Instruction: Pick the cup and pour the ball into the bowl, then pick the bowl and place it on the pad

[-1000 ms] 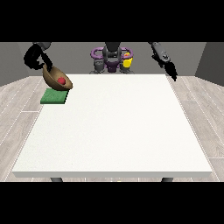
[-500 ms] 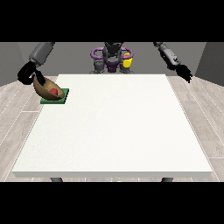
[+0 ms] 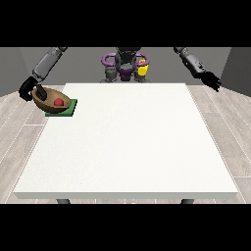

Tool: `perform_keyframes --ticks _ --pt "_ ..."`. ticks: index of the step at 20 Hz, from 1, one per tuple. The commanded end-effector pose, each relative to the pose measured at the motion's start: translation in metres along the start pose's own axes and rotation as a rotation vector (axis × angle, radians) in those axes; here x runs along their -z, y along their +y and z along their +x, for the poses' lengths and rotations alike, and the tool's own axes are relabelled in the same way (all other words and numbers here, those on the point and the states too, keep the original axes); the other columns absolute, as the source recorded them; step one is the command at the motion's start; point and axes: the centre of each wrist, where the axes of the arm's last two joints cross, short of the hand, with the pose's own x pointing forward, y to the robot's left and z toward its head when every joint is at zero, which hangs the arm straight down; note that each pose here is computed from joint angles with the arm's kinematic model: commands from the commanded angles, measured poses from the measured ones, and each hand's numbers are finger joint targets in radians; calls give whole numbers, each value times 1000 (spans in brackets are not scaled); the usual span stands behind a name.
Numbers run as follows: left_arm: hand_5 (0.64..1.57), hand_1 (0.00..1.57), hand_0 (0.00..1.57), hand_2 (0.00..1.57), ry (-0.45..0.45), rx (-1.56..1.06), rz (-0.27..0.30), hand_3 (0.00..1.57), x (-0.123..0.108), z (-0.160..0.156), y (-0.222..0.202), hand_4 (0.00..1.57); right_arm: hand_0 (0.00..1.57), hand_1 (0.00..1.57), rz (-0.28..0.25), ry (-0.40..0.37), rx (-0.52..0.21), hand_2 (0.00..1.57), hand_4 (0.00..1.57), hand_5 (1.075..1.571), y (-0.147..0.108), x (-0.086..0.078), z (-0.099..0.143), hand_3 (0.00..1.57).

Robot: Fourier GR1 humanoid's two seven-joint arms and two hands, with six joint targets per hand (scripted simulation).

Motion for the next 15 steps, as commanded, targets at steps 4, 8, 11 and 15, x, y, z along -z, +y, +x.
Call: perform_keyframes --ticks 4,8,11,15 --pt "1188 0 0 0 -41 3 13 0 -7 14 26 861 146 146 -48 58 213 630 0 1237 -44 8 6 236" --pt "1175 0 0 0 -19 -4 6 0 -5 24 32 872 0 0 -42 65 240 503 0 1264 -38 10 4 0" --pt "1213 0 0 0 24 -27 6 0 -2 26 21 883 0 0 -3 62 246 459 0 1293 -54 13 16 54" --pt "1213 0 0 0 144 -5 -13 0 -31 -4 8 883 0 0 156 -34 371 102 501 1371 4 18 42 369"
